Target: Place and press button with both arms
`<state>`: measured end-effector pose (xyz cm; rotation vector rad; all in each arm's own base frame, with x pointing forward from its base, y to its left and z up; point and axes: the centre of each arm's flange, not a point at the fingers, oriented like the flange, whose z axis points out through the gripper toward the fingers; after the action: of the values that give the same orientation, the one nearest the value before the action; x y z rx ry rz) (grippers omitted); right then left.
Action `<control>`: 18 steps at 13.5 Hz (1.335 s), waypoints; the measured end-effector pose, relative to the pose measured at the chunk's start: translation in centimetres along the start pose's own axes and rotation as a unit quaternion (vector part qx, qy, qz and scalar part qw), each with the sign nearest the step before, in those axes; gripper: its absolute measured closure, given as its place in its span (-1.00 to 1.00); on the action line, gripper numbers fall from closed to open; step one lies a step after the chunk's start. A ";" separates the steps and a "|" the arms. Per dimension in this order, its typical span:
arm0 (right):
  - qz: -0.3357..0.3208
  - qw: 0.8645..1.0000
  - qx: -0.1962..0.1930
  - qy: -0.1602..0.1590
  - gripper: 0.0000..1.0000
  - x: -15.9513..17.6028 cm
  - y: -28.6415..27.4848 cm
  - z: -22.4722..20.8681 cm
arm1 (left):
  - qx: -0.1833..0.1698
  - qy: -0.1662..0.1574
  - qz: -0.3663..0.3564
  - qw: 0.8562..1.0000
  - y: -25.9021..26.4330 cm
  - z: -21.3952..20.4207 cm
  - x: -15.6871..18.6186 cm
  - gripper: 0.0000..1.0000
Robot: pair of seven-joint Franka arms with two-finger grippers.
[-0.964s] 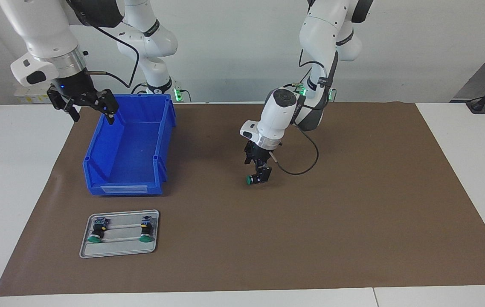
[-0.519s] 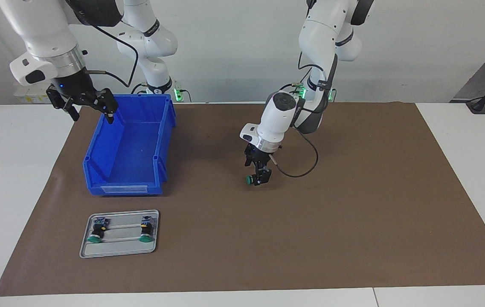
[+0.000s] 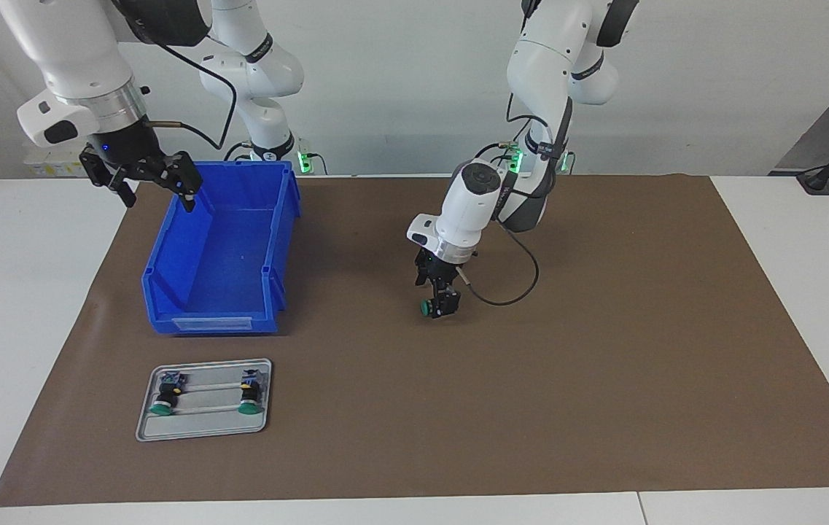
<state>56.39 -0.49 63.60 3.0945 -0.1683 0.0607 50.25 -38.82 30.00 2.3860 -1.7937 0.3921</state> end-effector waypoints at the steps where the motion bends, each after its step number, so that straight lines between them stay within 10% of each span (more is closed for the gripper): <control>1: 0.000 1.000 0.000 0.000 -1.00 0.0 0.0 0.0 | 0.000 0.000 0.000 1.000 0.0 0.2 0.0 -1.00; 8: 0.000 1.000 0.000 -0.001 -1.00 0.0 0.0 0.1 | 0.005 0.005 -0.003 1.000 -0.1 1.3 -0.4 -0.97; 12: 0.001 1.000 0.000 0.000 -1.00 0.1 0.1 0.4 | 0.007 0.007 -0.003 1.000 0.0 1.5 -0.4 -0.61; 15: 0.002 1.000 0.000 0.000 -1.00 0.1 0.1 0.5 | 0.011 0.010 -0.002 1.000 -0.2 1.2 -0.2 0.17; 18: 0.002 1.000 0.000 0.000 -1.00 0.1 0.2 0.5 | 0.011 0.010 -0.001 1.000 -0.2 1.2 -0.3 0.19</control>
<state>56.50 -0.71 63.12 3.0940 -0.1757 0.0612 50.54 -38.83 28.79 2.3897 -1.7864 0.4368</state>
